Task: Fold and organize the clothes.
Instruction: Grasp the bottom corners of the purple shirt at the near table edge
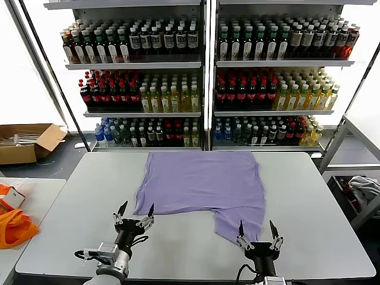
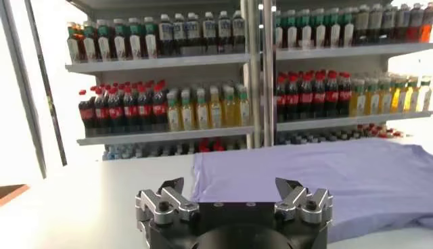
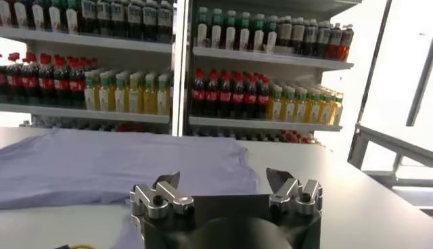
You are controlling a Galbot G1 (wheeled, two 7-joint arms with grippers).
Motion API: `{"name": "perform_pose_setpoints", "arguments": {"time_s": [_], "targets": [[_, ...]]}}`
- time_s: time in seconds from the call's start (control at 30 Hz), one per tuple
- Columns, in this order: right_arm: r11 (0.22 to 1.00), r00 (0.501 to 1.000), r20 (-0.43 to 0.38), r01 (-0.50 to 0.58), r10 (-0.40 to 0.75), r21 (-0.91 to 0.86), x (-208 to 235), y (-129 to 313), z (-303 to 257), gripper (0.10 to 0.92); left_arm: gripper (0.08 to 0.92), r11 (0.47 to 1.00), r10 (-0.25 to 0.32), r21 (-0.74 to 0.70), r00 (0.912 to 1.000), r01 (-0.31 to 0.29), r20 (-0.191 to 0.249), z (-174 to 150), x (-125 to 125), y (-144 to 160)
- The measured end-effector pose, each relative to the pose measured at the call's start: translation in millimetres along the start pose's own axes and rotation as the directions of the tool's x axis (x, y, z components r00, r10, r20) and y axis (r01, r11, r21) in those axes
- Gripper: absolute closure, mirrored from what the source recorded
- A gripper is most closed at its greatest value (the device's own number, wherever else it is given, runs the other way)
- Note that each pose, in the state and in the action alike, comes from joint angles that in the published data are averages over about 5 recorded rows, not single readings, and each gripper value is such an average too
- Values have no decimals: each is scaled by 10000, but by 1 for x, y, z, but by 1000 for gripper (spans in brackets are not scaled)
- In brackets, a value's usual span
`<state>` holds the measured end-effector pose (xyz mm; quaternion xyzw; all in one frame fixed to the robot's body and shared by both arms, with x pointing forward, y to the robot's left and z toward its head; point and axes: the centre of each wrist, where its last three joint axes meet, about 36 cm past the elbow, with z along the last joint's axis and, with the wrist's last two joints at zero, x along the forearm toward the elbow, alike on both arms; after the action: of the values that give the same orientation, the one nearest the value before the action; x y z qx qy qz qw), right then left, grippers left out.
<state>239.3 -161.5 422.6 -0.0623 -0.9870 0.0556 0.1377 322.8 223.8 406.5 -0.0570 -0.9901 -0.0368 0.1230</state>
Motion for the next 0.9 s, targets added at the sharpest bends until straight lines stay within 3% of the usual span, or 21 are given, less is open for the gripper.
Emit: {"name": "perform_pose_setpoints", "arguments": {"time_s": [0.4,0.9], "targets": [[9998,9963,-861,-35,54,217,-5,11,3,200,177,9997,141,214,9960,-123,-885,-3,-13,15],[9983,9916,-1292,1,73,575,-20,24,18,200,177,9995,213,268,9926,-182,-1199,4,-37,17]]}}
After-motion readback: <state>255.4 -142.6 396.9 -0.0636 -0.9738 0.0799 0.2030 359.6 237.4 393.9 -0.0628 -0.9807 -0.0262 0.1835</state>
